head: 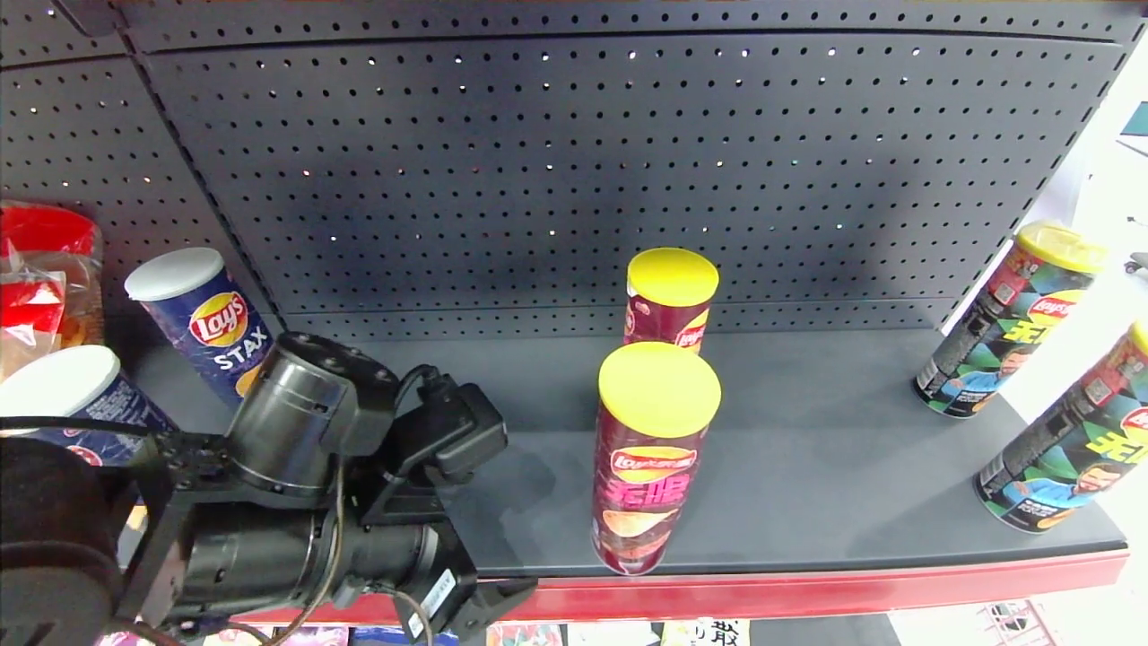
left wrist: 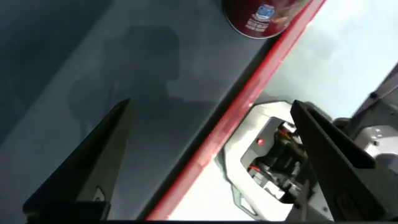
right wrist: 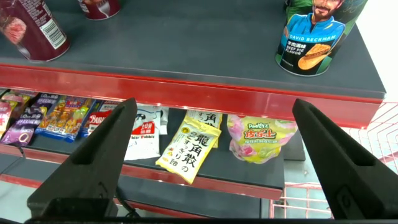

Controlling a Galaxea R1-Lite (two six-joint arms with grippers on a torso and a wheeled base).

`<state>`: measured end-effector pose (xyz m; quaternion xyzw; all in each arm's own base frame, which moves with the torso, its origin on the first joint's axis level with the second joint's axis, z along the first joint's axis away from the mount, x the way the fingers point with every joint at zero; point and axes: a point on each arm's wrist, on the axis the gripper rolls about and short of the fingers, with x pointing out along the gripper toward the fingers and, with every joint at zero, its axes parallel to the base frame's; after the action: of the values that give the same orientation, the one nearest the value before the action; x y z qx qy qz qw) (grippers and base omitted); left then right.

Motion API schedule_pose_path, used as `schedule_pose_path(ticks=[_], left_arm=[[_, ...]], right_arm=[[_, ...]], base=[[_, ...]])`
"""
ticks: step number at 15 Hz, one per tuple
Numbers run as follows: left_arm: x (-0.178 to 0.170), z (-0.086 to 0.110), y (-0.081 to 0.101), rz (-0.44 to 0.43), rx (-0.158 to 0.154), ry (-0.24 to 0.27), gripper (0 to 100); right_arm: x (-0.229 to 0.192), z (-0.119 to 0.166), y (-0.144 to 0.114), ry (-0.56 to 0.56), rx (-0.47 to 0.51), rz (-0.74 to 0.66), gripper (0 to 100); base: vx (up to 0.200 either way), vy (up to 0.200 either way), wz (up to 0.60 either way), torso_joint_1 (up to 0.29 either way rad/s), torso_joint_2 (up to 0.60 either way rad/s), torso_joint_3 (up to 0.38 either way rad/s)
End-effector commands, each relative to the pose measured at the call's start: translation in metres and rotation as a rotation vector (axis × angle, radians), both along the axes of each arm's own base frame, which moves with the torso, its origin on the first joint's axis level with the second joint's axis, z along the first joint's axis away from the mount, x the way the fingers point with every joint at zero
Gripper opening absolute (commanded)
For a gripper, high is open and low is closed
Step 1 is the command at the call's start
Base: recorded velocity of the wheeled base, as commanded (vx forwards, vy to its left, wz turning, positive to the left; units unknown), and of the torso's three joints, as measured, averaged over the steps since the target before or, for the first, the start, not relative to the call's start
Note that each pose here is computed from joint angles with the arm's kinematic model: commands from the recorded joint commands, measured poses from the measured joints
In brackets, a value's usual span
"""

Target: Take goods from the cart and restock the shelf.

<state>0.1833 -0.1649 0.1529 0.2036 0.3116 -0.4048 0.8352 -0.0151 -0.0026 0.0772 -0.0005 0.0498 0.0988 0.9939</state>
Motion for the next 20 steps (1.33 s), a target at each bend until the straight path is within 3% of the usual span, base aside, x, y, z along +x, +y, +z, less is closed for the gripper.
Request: schedule_pose_path(ticks=[1, 8, 13, 20], left_arm=[[0.009, -0.010, -0.008, -0.008, 0.031, 0.022, 100], [0.032, -0.011, -0.028, -0.020, 0.052, -0.011, 100], [0.037, -0.016, -0.034, -0.024, 0.064, -0.005, 100], [0.045, -0.016, -0.050, -0.043, 0.057, -0.014, 100]], right_arm=[[0.000, 0.000, 0.000, 0.000, 0.000, 0.001, 100], [0.000, 0.000, 0.000, 0.000, 0.000, 0.001, 100], [0.000, 0.000, 0.000, 0.002, 0.000, 0.001, 100], [0.000, 0.000, 0.000, 0.000, 0.000, 0.001, 100]], base=[[0.000, 0.000, 0.00, 0.000, 0.00, 0.000], [0.000, 0.000, 0.00, 0.000, 0.00, 0.000], [0.000, 0.000, 0.00, 0.000, 0.00, 0.000], [0.000, 0.000, 0.00, 0.000, 0.00, 0.000]])
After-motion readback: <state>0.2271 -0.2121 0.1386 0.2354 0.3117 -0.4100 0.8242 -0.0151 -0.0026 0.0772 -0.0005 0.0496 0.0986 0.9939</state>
